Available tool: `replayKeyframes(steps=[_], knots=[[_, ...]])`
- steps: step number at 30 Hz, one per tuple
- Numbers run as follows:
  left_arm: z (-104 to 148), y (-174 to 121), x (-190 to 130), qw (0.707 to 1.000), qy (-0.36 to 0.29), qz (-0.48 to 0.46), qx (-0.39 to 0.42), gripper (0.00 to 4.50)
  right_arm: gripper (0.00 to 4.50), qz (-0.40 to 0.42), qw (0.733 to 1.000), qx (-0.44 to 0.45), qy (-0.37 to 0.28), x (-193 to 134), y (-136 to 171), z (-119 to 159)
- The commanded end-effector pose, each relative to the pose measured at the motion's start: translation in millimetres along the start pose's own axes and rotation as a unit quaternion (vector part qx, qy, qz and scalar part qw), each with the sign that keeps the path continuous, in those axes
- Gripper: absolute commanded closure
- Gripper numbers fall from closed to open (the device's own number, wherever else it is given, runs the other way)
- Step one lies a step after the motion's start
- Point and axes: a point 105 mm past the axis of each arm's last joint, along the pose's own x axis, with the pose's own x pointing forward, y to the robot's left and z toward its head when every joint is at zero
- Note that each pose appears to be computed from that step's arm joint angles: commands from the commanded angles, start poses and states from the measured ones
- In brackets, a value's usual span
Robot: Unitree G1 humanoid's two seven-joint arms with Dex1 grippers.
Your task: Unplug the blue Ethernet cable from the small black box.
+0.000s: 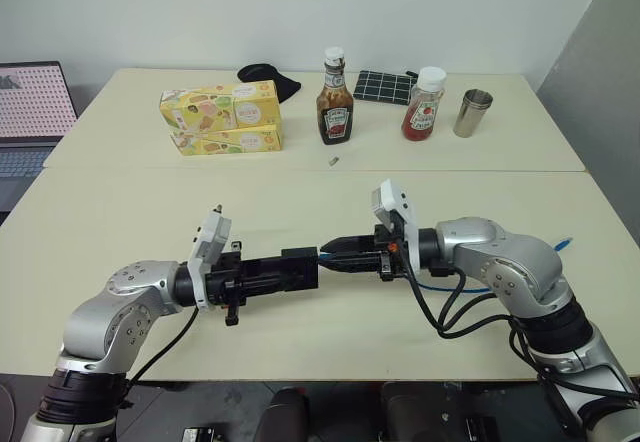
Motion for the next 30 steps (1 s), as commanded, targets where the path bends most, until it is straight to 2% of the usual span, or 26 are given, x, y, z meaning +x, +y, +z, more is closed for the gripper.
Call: replayKeyframes(steps=[1,9,13,16,23,30], knots=[[7.2,-3.7,-0.5,1.000,-0.011,-0.012,0.018,3.72,4.48,0.013,1.000,-0.023,-0.002,-0.4,4.2,7.4],[3.4,-7.2,-1.0,0.999,-0.006,-0.024,0.020,3.72,4.50,0.025,0.999,-0.028,0.008,-1.2,1.8,9.3],[-1.9,-6.3,-2.2,1.000,0.002,-0.020,0.017,3.72,4.50,0.028,1.000,0.001,-0.014,-12.0,-1.4,17.9],[-4.8,-5.5,-3.8,1.000,0.001,-0.020,0.019,3.72,4.01,0.029,0.999,0.020,-0.036,-17.6,-0.4,23.4],[-4.7,-3.6,-3.6,0.999,-0.002,-0.036,0.021,3.72,2.36,0.032,0.996,0.062,-0.052,-13.9,8.4,21.0],[-1.8,-2.7,-0.4,0.999,-0.004,-0.044,0.025,3.72,2.33,0.011,0.998,0.052,-0.015,2.3,12.8,-1.9]])
